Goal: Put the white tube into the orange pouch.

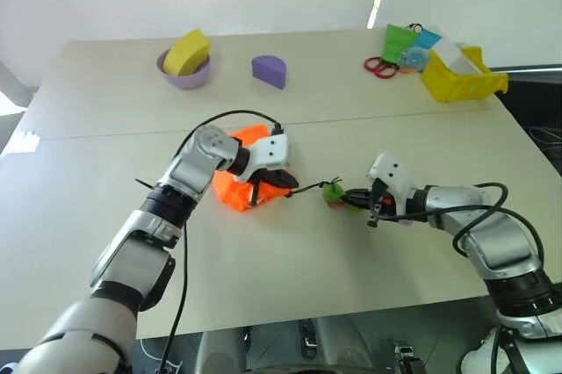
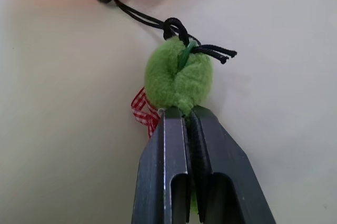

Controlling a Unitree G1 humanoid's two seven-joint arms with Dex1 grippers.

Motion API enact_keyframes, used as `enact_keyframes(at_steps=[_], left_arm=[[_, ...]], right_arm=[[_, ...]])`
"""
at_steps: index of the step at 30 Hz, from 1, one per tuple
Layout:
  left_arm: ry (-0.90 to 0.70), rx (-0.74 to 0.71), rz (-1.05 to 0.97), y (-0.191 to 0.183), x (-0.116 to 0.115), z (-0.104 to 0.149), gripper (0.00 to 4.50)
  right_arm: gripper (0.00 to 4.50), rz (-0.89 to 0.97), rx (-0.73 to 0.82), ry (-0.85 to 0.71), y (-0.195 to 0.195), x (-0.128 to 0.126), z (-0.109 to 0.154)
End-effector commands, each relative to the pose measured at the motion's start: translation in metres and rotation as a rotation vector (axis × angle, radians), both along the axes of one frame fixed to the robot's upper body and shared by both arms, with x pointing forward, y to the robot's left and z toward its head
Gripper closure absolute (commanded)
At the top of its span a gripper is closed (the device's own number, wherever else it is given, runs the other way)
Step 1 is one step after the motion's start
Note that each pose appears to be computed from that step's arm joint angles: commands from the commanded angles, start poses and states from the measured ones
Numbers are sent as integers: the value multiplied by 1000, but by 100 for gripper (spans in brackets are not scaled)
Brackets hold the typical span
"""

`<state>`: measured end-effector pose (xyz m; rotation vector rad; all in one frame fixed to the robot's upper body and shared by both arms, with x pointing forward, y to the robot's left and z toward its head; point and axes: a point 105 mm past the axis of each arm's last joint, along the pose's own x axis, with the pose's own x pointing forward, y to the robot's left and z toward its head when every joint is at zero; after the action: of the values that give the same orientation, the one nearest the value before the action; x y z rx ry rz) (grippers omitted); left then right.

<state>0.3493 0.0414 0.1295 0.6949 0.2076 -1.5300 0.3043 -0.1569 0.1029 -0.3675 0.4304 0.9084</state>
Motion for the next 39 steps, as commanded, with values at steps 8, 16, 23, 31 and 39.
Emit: enact_keyframes(at_steps=[8, 16, 23, 31, 39], left_arm=[[83, -57, -101, 2, -11, 26, 369], [-96, 129, -112, 4, 0, 7, 75], [-70, 178, -103, -4, 1, -5, 75], [-56, 238, -94, -5, 2, -8, 75], [-69, 232, -95, -10, 3, -9, 195]], right_arm=[[450, 20, -4, -12, 4, -3, 2], [450, 20, -3, -17, 5, -2, 2], [450, 19, -1, -18, 7, -1, 2], [450, 21, 2, -22, 8, 0, 1], [450, 19, 3, -24, 9, 0, 2]])
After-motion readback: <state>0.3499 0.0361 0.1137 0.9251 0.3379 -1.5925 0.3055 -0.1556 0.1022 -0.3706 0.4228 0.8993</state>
